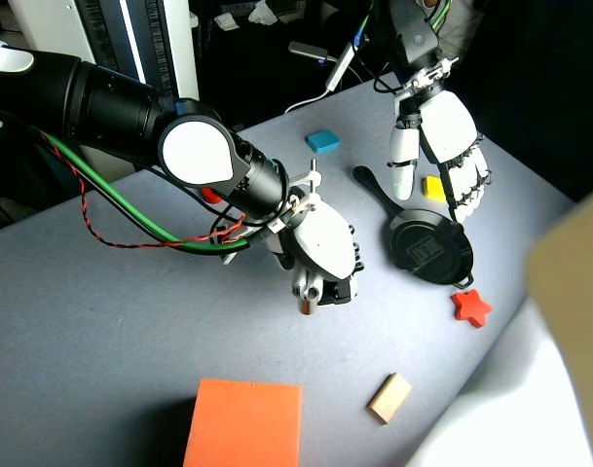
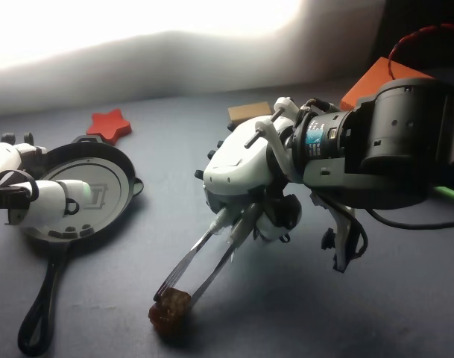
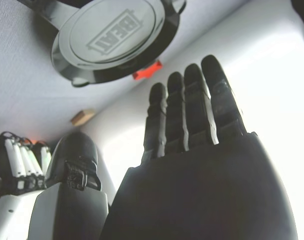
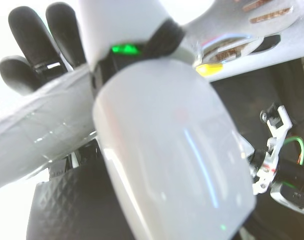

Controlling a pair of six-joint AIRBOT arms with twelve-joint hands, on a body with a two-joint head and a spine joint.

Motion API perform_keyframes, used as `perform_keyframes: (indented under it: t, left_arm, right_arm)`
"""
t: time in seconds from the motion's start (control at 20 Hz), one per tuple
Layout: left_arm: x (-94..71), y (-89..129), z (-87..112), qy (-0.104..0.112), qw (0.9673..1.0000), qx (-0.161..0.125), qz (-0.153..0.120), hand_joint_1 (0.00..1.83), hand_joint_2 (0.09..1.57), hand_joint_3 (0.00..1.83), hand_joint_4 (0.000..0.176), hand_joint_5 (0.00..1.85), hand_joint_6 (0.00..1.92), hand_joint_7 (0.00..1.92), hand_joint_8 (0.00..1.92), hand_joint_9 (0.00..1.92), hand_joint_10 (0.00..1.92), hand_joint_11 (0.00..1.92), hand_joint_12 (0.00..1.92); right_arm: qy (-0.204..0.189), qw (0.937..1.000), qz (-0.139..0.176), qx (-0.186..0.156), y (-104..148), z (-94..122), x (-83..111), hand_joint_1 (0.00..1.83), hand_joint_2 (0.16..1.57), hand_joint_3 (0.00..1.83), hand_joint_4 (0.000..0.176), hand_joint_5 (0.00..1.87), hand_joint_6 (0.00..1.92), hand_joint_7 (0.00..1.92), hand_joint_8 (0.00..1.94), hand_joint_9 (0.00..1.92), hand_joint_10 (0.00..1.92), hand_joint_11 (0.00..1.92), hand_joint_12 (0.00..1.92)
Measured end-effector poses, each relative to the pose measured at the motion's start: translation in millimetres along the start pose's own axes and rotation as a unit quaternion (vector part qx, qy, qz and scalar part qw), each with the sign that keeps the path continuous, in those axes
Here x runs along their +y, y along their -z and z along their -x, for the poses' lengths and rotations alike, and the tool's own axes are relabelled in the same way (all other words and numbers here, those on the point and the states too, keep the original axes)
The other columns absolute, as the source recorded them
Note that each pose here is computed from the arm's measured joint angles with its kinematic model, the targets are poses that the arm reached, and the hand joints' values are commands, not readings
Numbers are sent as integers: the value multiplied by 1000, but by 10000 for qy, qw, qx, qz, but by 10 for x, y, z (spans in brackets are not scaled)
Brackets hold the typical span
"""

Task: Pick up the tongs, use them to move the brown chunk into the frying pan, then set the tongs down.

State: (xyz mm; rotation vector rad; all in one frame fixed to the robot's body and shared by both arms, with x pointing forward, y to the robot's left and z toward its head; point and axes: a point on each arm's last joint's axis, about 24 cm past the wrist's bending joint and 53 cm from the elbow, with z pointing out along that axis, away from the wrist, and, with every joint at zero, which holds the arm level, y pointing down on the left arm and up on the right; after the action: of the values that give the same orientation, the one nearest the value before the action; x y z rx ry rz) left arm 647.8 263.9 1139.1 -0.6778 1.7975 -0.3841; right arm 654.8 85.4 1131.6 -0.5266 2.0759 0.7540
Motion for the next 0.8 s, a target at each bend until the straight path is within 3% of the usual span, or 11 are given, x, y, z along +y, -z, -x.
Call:
perform_keyframes:
  t: [0.05, 0.15, 0.55, 0.8]
  left_arm:
    - [9, -7, 15, -6, 10000, -20, 11, 47, 1279, 1, 0, 188, 5, 195, 1, 176, 1, 0, 470]
    - [13, -7, 25, -40, 10000, -41, 21, 56, 1277, 0, 0, 193, 6, 207, 5, 176, 2, 0, 458]
    - [-5, -7, 33, -27, 10000, -45, 4, 45, 1286, 2, 0, 180, 4, 188, 2, 158, 2, 0, 392]
    - [-30, -6, 43, -3, 10000, -54, -21, 58, 1285, 0, 0, 187, 2, 199, 3, 172, 5, 0, 449]
  right_arm:
    - [-1, 10000, 5, -19, 6, 21, 5, 1190, 1168, 3, 8, 838, 1254, 946, 1013, 951, 549, 521, 1575]
    - [5, 10000, 18, -64, 20, 57, 5, 1207, 1145, 0, 0, 868, 1191, 1019, 914, 1002, 529, 595, 1501]
    - [8, 10000, 72, -51, 27, 39, 56, 1208, 1138, 1, 4, 882, 1164, 1022, 915, 1037, 467, 597, 1509]
    - [9, 10000, 63, -43, 25, 32, 50, 1211, 1135, 0, 4, 886, 1145, 1031, 911, 1043, 466, 602, 1520]
